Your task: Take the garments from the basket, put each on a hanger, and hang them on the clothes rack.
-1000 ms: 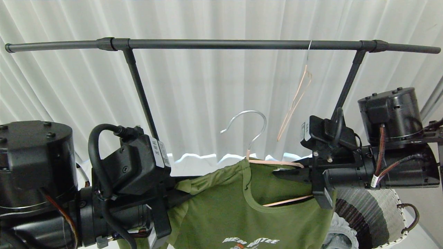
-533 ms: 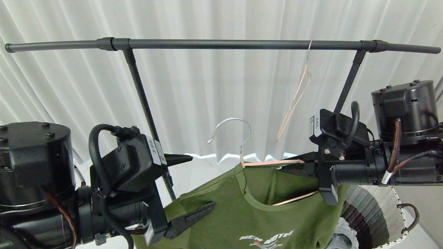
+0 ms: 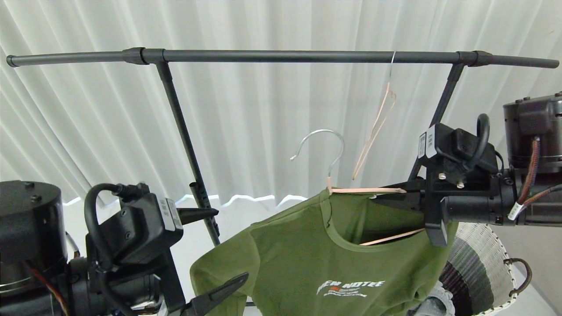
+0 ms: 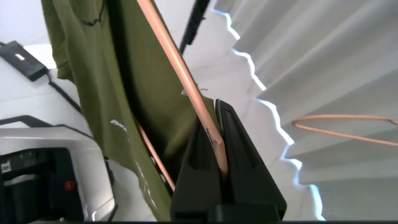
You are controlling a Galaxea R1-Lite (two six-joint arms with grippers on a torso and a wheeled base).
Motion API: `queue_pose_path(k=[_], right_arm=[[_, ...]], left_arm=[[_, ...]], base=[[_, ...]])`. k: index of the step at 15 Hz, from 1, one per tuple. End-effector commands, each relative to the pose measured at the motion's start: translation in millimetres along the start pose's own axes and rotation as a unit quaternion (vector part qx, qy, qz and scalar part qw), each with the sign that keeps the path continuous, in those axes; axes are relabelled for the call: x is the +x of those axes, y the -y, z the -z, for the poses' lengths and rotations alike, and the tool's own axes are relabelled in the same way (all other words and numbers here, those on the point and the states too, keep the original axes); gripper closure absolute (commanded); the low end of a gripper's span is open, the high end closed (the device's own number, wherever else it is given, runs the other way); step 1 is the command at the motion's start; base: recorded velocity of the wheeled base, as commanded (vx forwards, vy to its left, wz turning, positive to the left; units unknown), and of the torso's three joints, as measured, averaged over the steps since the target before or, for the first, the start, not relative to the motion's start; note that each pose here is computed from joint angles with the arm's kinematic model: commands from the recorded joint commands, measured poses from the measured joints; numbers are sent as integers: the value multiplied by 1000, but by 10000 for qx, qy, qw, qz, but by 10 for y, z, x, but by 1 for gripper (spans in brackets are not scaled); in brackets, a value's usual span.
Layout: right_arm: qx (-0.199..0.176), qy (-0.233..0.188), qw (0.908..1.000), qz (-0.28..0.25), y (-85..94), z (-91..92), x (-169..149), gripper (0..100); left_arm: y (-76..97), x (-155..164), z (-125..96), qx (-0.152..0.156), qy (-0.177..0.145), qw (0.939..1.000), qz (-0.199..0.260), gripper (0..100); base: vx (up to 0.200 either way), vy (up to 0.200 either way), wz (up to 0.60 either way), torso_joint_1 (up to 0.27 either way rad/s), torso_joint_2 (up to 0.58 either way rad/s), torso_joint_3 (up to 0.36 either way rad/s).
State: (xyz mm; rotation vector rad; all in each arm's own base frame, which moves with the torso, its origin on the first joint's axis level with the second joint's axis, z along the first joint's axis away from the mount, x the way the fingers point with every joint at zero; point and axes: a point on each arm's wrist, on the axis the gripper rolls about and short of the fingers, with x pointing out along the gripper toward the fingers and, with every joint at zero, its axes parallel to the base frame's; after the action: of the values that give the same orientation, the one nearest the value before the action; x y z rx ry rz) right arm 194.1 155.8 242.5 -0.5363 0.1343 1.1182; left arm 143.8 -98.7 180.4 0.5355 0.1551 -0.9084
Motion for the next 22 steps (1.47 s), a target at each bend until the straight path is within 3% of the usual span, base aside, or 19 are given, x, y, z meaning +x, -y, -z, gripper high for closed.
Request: queue_pose_path(k=[1,4,7,11,12,17,19,21,22], right_arm=[[-8,47,9999,105,23,-14,-65,100],[-14,56,9999,102,21,-18,-64,100],[-17,58,9999,96,20,-18,-58,100],[-48,87,9999,141,17,-38,-80,100],[-59,105,9998,135,5,-44,-94,100],[-45,72,9998,194,11,-41,-101,100],[-34,-44,9990,453,30,-38,-126,100],[-17,-71,9984,556,55,-30,-152,100],[-3,-104,9980,622,69,-21,-164,100]], left_arm=[[43,-62,186,136,-292,9995,-57,0],[69,-106,409,20,-701,9974,-141,0],[-30,-68,484,-203,-924,9950,-317,0],[-94,-7,514,-258,-962,9942,-407,0],[-95,12,517,-256,-953,9944,-378,100],[-126,4,561,-338,-1062,9926,-490,100],[-251,-93,711,-595,-1498,9805,-1121,100],[-270,-141,770,-660,-1752,9717,-1440,100],[-266,-156,761,-651,-1750,9709,-1498,100]], base=[[0,0,0,0,0,0],[0,0,0,0,0,0],[0,0,0,0,0,0],[0,0,0,0,0,0],[0,0,0,0,0,0],[0,0,0,0,0,0],[0,0,0,0,0,0],[0,0,0,0,0,0],[0,0,0,0,0,0]])
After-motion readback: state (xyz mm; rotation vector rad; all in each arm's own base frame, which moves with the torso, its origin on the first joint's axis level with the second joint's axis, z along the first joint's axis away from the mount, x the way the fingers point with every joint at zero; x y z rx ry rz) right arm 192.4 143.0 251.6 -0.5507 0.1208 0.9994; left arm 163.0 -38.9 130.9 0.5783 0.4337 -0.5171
